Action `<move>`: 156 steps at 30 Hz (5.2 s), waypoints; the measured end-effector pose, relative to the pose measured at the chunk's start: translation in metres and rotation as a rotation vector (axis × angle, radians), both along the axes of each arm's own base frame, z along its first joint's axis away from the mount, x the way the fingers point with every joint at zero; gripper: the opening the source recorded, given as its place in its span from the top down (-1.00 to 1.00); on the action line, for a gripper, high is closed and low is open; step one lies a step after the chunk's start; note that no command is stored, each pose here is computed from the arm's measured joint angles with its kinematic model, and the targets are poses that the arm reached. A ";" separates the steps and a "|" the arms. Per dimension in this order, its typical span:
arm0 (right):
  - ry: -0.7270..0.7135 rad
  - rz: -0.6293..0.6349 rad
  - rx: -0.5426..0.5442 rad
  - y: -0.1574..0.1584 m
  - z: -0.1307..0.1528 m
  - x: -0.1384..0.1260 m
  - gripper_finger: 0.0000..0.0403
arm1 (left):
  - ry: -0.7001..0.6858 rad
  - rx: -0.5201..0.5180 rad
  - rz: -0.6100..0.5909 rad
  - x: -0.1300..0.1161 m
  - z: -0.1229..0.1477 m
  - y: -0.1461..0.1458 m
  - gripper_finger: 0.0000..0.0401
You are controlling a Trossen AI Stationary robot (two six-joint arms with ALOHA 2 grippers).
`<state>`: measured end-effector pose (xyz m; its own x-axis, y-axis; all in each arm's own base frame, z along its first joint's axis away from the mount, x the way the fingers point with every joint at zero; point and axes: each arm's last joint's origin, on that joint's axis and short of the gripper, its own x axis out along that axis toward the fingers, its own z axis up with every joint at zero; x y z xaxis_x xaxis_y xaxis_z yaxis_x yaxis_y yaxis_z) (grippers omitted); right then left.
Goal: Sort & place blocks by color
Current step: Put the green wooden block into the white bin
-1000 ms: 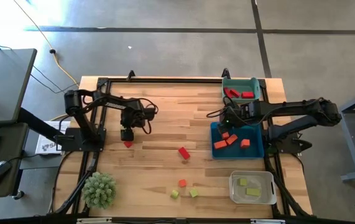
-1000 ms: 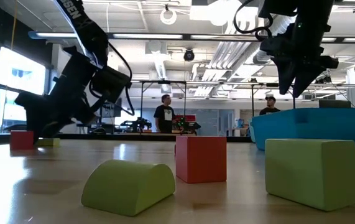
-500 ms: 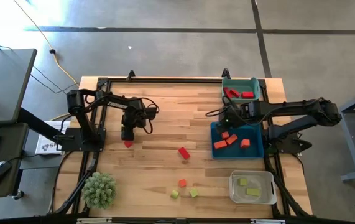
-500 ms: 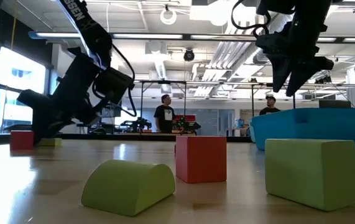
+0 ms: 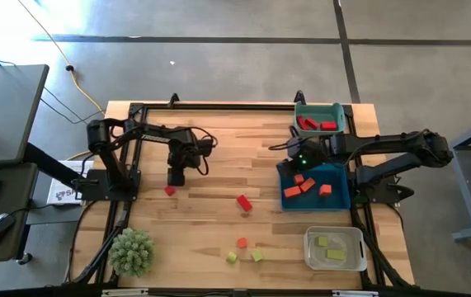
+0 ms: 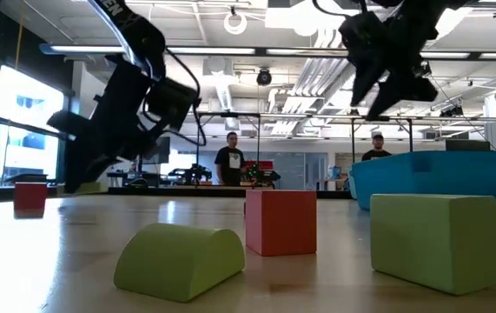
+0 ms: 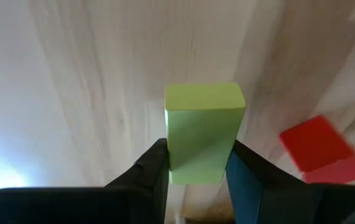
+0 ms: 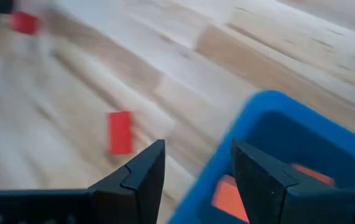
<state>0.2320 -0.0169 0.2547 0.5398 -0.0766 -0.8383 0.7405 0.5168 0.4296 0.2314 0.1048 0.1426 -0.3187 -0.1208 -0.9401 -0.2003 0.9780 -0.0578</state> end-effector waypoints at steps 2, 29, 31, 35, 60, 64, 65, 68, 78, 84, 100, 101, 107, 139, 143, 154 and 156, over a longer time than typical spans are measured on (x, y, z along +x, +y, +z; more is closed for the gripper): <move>-0.059 0.032 0.007 0.000 0.003 0.005 0.17 | -0.033 0.006 0.002 0.004 0.010 -0.001 0.51; -0.583 0.406 -0.365 0.006 0.045 0.037 0.05 | -0.820 0.013 -0.092 0.109 0.144 -0.042 0.48; -0.610 0.446 -0.419 0.009 0.048 0.039 0.01 | -0.865 0.018 -0.085 0.113 0.150 -0.044 0.47; -0.669 0.533 -0.543 0.014 0.055 0.041 -0.03 | -0.932 0.023 -0.061 0.120 0.156 -0.046 0.47; -0.708 0.576 -0.623 0.017 0.059 0.042 -0.05 | -1.248 0.055 0.038 0.143 0.178 -0.042 0.49; -0.699 0.579 -0.619 0.017 0.058 0.042 -0.05 | -1.279 0.061 0.036 0.145 0.180 -0.042 0.48; -0.696 0.580 -0.618 0.017 0.058 0.042 -0.05 | -1.285 0.063 0.036 0.145 0.181 -0.041 0.48; -0.689 0.581 -0.616 0.017 0.057 0.042 -0.05 | -1.292 0.066 0.037 0.145 0.181 -0.041 0.48; -0.685 0.578 -0.608 0.017 0.058 0.041 0.34 | -1.307 0.074 0.037 0.146 0.183 -0.041 0.45; -0.656 0.562 -0.585 0.017 0.056 0.040 0.46 | -1.317 0.072 0.040 0.147 0.183 -0.041 0.44; -0.632 0.508 -0.569 0.015 0.053 0.040 0.46 | -1.320 0.075 0.065 0.147 0.183 -0.038 0.19; -0.629 0.504 -0.567 0.015 0.053 0.040 0.46 | -1.319 0.076 0.067 0.147 0.183 -0.037 0.15; -0.567 0.495 -0.516 0.015 0.046 0.038 0.46 | -1.267 0.067 0.078 0.143 0.179 -0.034 -0.12; -0.205 0.531 0.260 0.128 0.015 -0.007 0.46 | -1.044 0.060 0.048 0.127 0.164 -0.032 -0.28; -0.129 0.503 0.353 0.147 0.014 -0.020 0.46 | -1.039 0.059 0.048 0.126 0.163 -0.032 -0.27; 0.152 0.277 0.416 0.172 0.000 -0.059 0.45 | -1.037 0.062 0.048 0.127 0.163 -0.032 -0.27; 0.203 0.242 0.413 0.173 -0.002 -0.065 0.45 | -1.037 0.061 0.048 0.126 0.163 -0.032 -0.27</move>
